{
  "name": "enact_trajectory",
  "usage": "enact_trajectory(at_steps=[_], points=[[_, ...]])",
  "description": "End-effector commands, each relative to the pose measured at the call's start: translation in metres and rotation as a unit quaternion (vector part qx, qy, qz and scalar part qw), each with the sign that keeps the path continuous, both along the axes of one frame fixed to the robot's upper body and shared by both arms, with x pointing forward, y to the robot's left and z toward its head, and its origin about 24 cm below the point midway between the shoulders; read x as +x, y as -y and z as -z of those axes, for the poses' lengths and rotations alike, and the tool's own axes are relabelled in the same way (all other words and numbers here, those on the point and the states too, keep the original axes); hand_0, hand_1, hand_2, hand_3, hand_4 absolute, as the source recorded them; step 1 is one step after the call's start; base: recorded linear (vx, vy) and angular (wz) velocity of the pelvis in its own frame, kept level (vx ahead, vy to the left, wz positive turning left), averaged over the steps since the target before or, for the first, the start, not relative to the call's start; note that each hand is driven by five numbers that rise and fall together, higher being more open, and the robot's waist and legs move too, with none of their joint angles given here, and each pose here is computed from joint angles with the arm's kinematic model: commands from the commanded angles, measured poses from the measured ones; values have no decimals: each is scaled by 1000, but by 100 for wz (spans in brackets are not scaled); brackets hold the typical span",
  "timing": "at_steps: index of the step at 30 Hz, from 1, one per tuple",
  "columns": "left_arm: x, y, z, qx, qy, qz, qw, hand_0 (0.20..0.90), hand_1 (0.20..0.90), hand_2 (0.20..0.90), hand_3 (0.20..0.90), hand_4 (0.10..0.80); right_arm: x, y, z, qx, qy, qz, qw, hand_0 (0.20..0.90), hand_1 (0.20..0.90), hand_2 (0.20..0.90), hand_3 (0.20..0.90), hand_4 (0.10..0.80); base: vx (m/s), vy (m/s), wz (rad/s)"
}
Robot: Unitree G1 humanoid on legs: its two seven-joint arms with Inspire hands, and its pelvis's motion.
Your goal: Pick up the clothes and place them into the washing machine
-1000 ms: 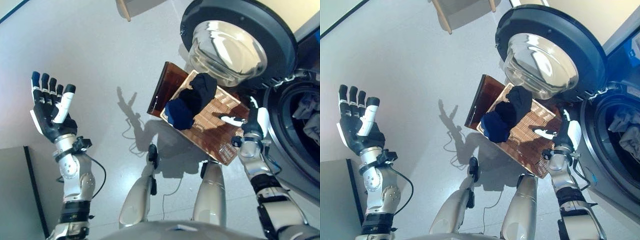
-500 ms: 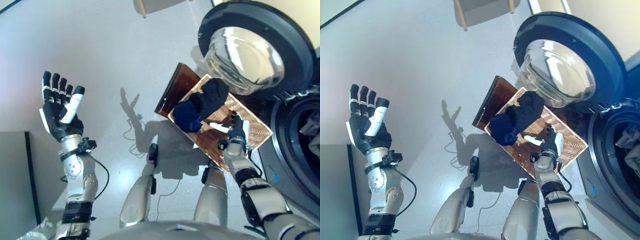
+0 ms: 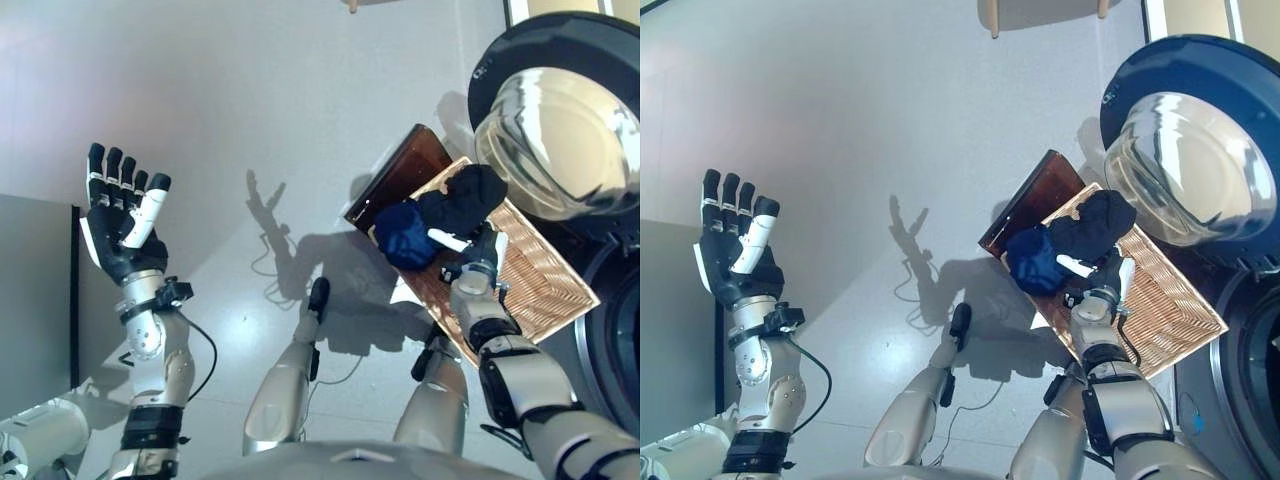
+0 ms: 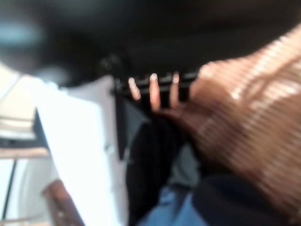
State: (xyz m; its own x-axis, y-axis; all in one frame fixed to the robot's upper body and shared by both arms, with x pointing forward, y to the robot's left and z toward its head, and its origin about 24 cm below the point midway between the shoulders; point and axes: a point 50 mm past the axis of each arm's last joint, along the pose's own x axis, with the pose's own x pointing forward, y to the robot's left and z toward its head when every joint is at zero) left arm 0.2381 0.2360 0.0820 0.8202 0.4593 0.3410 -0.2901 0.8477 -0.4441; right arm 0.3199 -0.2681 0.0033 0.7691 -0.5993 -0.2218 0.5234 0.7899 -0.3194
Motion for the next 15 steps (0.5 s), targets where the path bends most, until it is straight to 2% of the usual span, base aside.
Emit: enact_trajectory(at_steps=[1, 10, 11, 15], points=[[-6, -10, -45, 56, 108, -8, 993, 900, 900, 900, 900, 800, 21, -11, -31, -23, 74, -12, 997, 900, 900, 900, 900, 800, 21, 31, 7], [-7, -13, -46, 58, 105, -17, 993, 900, 900, 900, 900, 800, 31, -23, -41, -30, 85, -25, 996, 900, 900, 900, 900, 800, 0, 2, -2], [-7, -13, -46, 59, 104, -19, 993, 900, 900, 900, 900, 800, 31, -24, -39, -35, 76, -28, 996, 200, 200, 200, 200, 300, 1, 6, -4], [-9, -15, -47, 61, 107, -21, 992, 900, 900, 900, 900, 800, 30, -24, -34, -53, 53, -39, 996, 200, 200, 200, 200, 300, 1, 1, -1]])
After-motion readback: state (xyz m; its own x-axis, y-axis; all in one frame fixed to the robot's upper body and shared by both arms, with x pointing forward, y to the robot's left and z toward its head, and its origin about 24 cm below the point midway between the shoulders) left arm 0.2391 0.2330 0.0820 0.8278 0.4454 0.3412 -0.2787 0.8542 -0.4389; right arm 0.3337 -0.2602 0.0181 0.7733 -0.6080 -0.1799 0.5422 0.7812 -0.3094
